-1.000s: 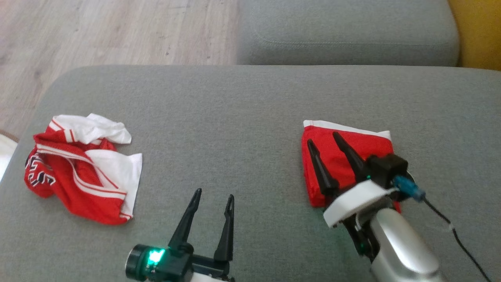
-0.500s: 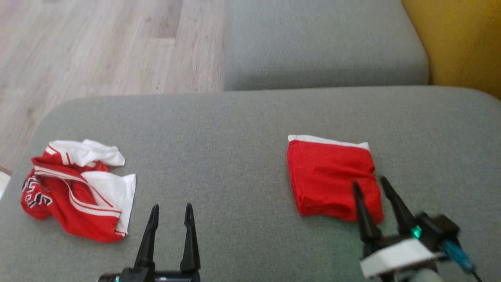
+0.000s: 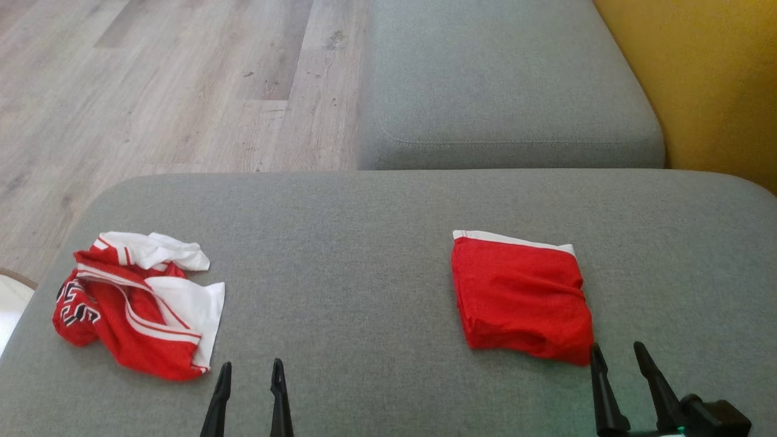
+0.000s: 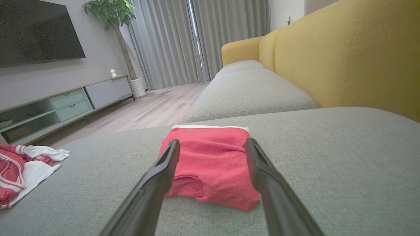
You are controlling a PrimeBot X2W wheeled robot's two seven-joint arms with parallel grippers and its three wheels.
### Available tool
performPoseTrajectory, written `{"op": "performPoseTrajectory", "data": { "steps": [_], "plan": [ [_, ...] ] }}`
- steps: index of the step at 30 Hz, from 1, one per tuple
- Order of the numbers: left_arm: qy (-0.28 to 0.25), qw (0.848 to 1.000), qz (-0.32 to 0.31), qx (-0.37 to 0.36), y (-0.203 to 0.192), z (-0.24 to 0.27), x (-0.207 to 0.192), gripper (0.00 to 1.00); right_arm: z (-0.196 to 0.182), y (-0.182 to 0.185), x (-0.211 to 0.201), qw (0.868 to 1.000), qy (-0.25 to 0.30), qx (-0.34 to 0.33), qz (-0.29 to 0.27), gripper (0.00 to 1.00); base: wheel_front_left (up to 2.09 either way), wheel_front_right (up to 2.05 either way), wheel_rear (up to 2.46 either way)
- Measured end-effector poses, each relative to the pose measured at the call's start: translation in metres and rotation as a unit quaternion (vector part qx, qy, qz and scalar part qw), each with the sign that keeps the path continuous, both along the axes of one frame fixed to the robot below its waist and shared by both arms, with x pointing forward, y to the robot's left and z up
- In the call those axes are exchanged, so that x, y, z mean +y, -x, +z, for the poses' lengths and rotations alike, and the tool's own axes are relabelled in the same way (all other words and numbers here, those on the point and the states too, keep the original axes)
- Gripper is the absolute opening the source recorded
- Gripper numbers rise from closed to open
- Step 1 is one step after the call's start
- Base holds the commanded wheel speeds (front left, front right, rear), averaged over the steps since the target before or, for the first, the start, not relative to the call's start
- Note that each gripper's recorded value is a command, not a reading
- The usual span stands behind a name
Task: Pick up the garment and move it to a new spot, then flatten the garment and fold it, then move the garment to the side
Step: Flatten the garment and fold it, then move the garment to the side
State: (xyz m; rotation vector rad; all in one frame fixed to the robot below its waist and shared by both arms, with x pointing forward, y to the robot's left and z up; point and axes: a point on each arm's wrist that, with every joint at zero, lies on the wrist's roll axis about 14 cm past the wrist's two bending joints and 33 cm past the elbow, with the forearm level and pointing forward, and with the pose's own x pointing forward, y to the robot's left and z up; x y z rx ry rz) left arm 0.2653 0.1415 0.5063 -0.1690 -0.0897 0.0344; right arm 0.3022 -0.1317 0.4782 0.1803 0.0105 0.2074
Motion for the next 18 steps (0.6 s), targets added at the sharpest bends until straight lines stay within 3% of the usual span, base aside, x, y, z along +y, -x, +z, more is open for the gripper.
{"op": "performPoseTrajectory", "data": {
  "steps": [18],
  "plan": [
    [-0.007, 1.000, -0.008, -0.005, -0.0005, 0.0017, -0.0014, 1.00, -0.0027, 0.0043, -0.0005, 1.000, 0.004, 0.003, -0.006, 1.00, 0.00, 0.00, 0.00]
  ]
}}
